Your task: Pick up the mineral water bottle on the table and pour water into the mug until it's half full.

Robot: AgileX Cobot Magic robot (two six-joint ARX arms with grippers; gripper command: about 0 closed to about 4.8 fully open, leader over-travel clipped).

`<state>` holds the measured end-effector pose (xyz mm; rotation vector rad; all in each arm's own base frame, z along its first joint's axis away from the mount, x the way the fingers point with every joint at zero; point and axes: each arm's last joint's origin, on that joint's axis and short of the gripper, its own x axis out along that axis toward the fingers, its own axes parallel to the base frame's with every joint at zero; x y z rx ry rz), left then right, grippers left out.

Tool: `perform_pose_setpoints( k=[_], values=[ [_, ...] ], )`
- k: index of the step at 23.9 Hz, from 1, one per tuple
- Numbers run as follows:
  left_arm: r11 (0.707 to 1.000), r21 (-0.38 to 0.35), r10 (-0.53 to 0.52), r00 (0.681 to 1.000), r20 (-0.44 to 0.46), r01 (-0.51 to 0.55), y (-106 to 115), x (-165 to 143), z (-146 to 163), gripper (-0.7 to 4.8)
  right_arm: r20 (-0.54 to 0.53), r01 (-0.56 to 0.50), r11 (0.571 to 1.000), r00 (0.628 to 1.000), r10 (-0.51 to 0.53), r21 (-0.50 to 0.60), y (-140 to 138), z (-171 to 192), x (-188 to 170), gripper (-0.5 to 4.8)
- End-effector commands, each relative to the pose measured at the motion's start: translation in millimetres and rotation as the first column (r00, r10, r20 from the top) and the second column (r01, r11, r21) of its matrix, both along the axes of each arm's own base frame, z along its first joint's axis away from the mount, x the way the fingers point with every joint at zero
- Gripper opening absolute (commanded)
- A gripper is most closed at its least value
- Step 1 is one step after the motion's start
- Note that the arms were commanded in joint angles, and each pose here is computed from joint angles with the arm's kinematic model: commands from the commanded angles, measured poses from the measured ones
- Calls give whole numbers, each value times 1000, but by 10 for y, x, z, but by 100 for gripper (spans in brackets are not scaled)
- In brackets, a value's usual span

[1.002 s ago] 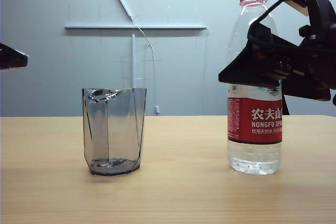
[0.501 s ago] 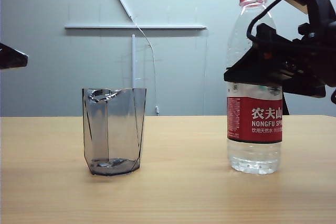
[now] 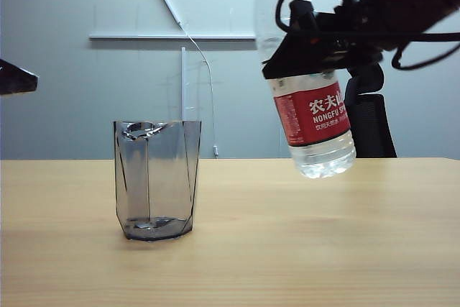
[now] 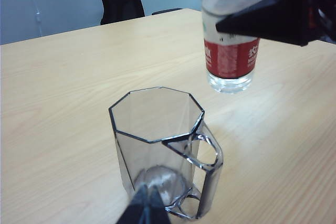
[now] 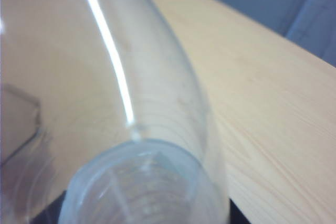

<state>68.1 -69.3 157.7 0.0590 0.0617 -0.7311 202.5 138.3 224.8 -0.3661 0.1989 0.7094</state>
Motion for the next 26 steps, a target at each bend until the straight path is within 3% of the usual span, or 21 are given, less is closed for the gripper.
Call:
perform_pose_setpoints(
  k=[1, 5, 12, 18, 21, 26],
  values=[
    [1000, -7, 1, 1000, 3, -1, 0, 1, 14, -2, 76, -53, 994, 995, 61, -97, 92, 140, 42, 312],
    [1000, -8, 1, 1000, 3, -1, 1, 1, 14, -2, 108, -77, 971, 989, 103, -224, 287, 128, 134, 312],
    [1000, -8, 1, 1000, 3, -1, 1, 1, 14, -2, 192, -32, 883, 972, 137, -468, 704, 16, 189, 312],
    [1000, -7, 1, 1000, 2, -1, 1, 1, 13, -2, 264, 33, 817, 953, 148, -576, 712, 24, 187, 312],
    [1000, -7, 1, 1000, 3, -1, 1, 1, 14, -2, 298, 70, 760, 940, 167, -646, 701, 21, 197, 312],
    [1000, -7, 1, 1000, 3, -1, 1, 1, 14, -2, 327, 83, 719, 922, 207, -690, 712, 16, 212, 312]
  ],
)
